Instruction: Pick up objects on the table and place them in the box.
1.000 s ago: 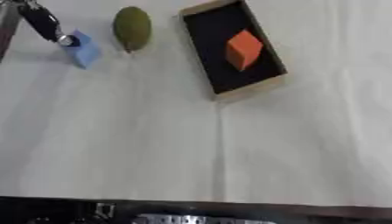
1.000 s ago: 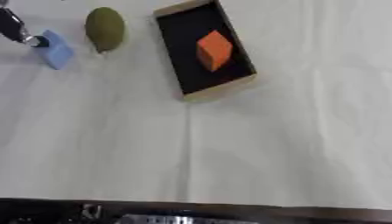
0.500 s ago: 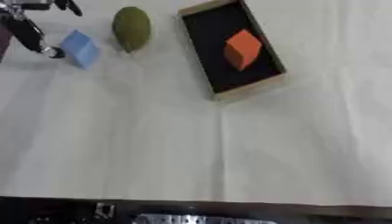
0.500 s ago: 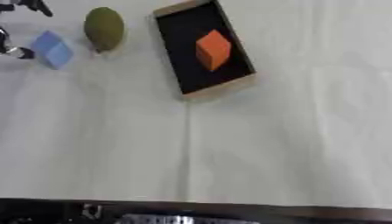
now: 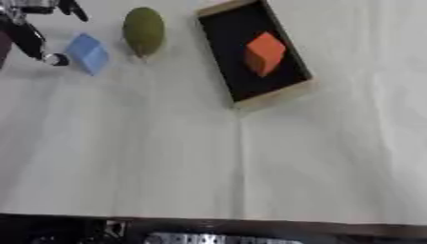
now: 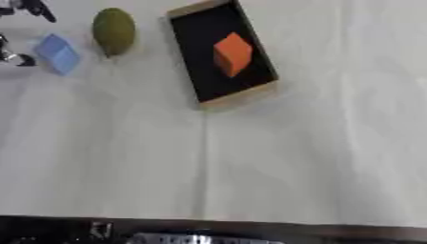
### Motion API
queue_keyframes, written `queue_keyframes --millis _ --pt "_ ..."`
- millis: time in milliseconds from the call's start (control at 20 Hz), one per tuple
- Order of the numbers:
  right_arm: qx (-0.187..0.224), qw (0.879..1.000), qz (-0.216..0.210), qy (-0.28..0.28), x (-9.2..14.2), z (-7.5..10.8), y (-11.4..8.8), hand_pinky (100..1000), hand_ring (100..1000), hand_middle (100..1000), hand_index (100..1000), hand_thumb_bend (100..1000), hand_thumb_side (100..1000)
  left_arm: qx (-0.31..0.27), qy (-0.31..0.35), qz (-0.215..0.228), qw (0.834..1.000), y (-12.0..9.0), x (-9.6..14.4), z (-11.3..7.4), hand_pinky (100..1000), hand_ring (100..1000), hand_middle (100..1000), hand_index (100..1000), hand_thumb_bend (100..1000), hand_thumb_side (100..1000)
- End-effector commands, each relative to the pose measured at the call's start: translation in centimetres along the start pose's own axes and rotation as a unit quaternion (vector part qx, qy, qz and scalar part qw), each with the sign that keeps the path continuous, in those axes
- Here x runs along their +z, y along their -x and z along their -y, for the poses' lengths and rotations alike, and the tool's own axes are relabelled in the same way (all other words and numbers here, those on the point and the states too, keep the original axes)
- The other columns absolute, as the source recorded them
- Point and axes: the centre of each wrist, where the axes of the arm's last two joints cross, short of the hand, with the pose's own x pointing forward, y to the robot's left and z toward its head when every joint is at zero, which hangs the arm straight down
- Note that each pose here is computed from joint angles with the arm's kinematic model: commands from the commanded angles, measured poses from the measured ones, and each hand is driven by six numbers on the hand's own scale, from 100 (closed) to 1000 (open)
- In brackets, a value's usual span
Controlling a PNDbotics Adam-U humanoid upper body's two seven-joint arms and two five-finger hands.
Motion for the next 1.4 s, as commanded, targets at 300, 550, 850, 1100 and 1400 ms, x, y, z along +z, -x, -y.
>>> queue_keyframes --millis 300,550,850,1100,1400 --pt "-0.002 1.0 0.011 0.001 -0.4 0.2 -0.5 860 803 698 887 100 623 -0.016 0.001 -0.01 1.0 0.2 -0.6 0.5 944 923 908 912 493 100" --pt "-0.003 1.0 0.011 0.002 -0.4 0.2 -0.5 861 804 696 888 100 623 -0.016 0.011 -0.013 1.0 0.2 -1.1 0.9 938 920 896 904 489 100" --pt "-0.007 1.0 0.009 0.003 -0.4 0.1 -0.5 861 805 695 888 100 624 -0.019 0.016 -0.017 1.0 0.0 -2.0 1.5 910 878 800 855 429 100" --pt "-0.008 1.0 0.008 0.004 -0.4 0.1 -0.5 861 805 694 888 100 625 -0.021 -0.004 -0.021 1.0 -0.3 -1.9 1.1 856 804 718 781 331 100" --pt "-0.009 1.0 0.005 0.002 -0.3 0.1 -0.4 862 805 692 886 100 624 -0.021 -0.056 -0.028 0.998 -0.8 -1.4 0.1 808 728 635 717 218 100"
